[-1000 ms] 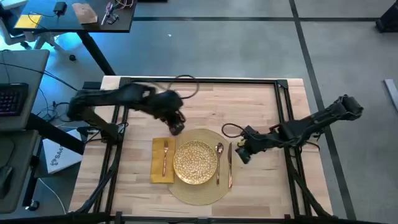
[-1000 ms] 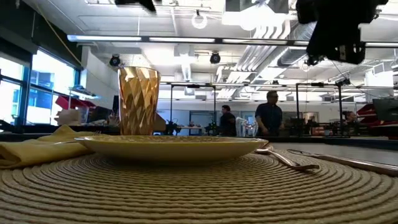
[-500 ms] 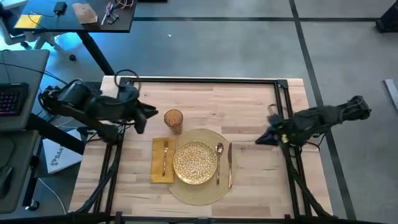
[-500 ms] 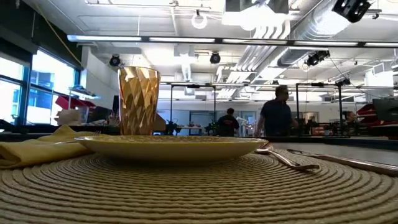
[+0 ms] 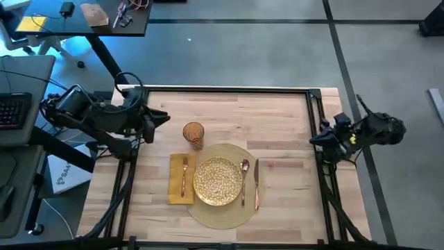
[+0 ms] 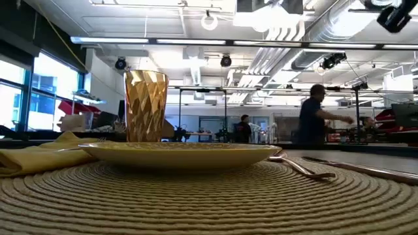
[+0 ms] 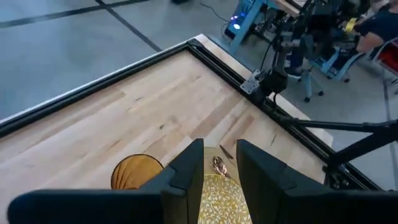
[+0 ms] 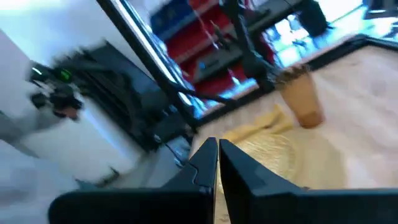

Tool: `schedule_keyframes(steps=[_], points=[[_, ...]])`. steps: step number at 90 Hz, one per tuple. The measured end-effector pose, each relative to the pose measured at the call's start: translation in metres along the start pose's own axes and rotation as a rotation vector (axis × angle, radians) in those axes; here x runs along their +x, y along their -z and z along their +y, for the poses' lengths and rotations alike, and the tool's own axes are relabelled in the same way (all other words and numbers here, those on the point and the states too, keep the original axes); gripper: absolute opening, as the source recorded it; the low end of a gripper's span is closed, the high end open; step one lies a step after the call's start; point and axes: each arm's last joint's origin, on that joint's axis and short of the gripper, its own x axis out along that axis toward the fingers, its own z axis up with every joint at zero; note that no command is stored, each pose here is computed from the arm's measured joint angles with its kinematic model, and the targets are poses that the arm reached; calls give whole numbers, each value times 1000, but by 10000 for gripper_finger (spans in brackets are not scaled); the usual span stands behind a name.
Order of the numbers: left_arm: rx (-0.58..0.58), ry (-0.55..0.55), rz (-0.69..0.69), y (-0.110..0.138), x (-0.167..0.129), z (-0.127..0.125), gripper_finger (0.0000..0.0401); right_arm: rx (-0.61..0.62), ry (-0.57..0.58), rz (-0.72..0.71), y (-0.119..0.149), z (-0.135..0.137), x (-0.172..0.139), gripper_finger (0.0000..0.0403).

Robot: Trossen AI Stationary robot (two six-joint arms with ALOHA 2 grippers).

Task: Set table place
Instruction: Return to Home Position

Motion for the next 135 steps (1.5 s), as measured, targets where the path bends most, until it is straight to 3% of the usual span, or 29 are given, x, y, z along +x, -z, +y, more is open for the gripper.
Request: schedule_keyframes(steps=[15, 48, 68, 75, 85, 105, 119, 135], points=[[-2, -4, -3, 0, 0, 0, 78, 38, -67, 41, 32, -17, 31, 0], [-26, -7, -5, 0, 1, 0, 78, 96, -203, -131, 78, -58, 61, 0], [-19, -12, 0, 2, 3, 0, 78, 66, -150, -100, 75, -72, 61, 0], [6, -3, 2, 5, 5, -2, 78, 76, -70, -77, 78, -80, 61, 0], [56, 39, -6, 11, 9, -9, 78, 181, 29, -44, 83, -88, 62, 0], [129, 79, -46, 35, 25, -13, 78, 275, 70, -68, 83, -90, 62, 0], [93, 165, -118, 59, 30, 7, 71, 261, 71, -67, 83, -90, 62, 0], [32, 235, -219, 86, 29, 50, 45, 269, 71, -67, 83, -90, 62, 0]])
